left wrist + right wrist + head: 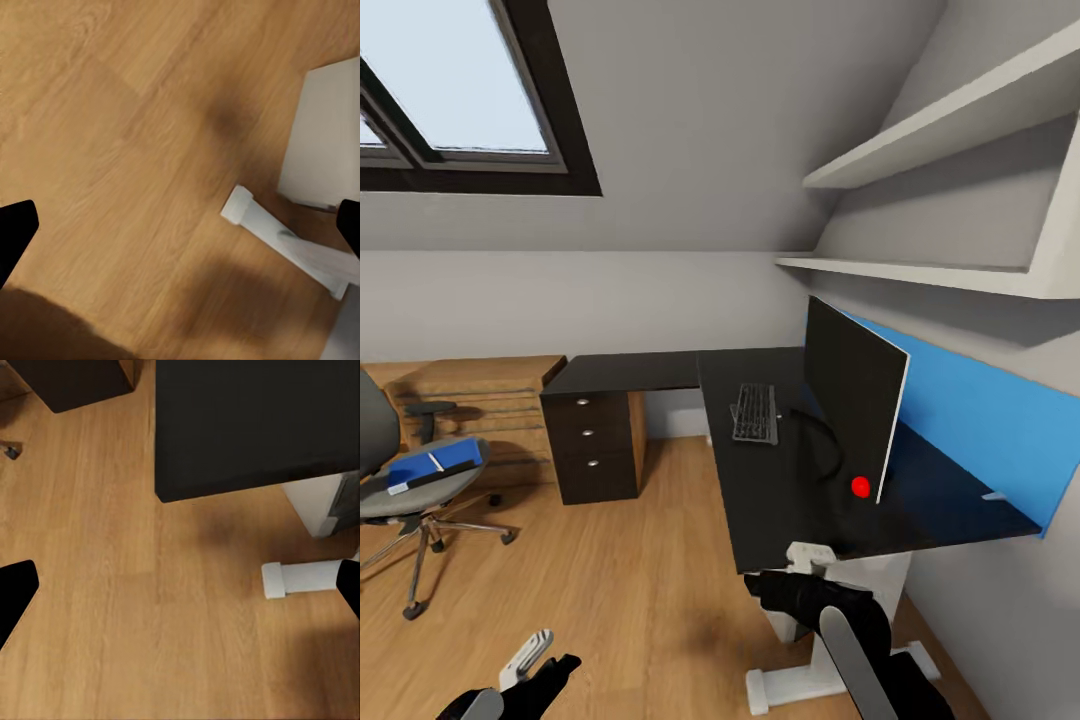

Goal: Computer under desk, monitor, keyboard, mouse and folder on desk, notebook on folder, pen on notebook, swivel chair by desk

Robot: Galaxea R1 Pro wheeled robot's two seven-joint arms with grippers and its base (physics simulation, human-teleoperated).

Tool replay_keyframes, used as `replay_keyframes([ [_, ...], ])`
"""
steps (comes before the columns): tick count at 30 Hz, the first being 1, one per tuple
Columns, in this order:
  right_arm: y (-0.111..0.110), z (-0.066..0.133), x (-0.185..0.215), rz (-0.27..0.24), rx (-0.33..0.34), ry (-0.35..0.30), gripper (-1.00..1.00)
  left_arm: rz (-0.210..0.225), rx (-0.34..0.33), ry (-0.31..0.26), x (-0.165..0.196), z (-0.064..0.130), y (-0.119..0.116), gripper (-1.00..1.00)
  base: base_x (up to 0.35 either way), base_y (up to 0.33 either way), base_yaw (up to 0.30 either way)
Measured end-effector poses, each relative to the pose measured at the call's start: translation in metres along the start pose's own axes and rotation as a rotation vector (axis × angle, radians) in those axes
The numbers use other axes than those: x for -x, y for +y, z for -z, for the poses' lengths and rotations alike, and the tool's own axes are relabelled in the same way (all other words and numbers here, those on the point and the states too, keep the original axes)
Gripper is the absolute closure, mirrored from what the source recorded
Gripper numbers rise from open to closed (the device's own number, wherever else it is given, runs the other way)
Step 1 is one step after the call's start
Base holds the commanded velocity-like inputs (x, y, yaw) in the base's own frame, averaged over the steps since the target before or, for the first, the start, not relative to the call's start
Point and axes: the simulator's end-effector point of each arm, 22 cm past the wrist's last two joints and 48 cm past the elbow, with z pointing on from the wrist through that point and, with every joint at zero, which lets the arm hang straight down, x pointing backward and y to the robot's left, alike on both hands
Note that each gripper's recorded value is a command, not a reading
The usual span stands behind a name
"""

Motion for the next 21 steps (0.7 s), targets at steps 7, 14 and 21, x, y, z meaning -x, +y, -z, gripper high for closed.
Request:
replay_keyframes([
  [7,0.007,0.013,0.025,0.001,0.015,-0.075,-1.00,0.002,-0.004,0.002,-0.003,-0.001,-0.001,-1.00,0.126,0.317,-0.034],
  [14,0.008,0.023,0.046,0.003,0.014,-0.129,-1.00,0.006,0.000,0.009,-0.007,-0.003,0.001,-1.00,0.165,0.313,-0.005],
  [21,0.002,0.029,0.072,0.032,-0.016,-0.181,-1.00,0.009,0.003,0.015,-0.011,-0.004,0.003,-1.00,0.240,0.260,-0.040],
])
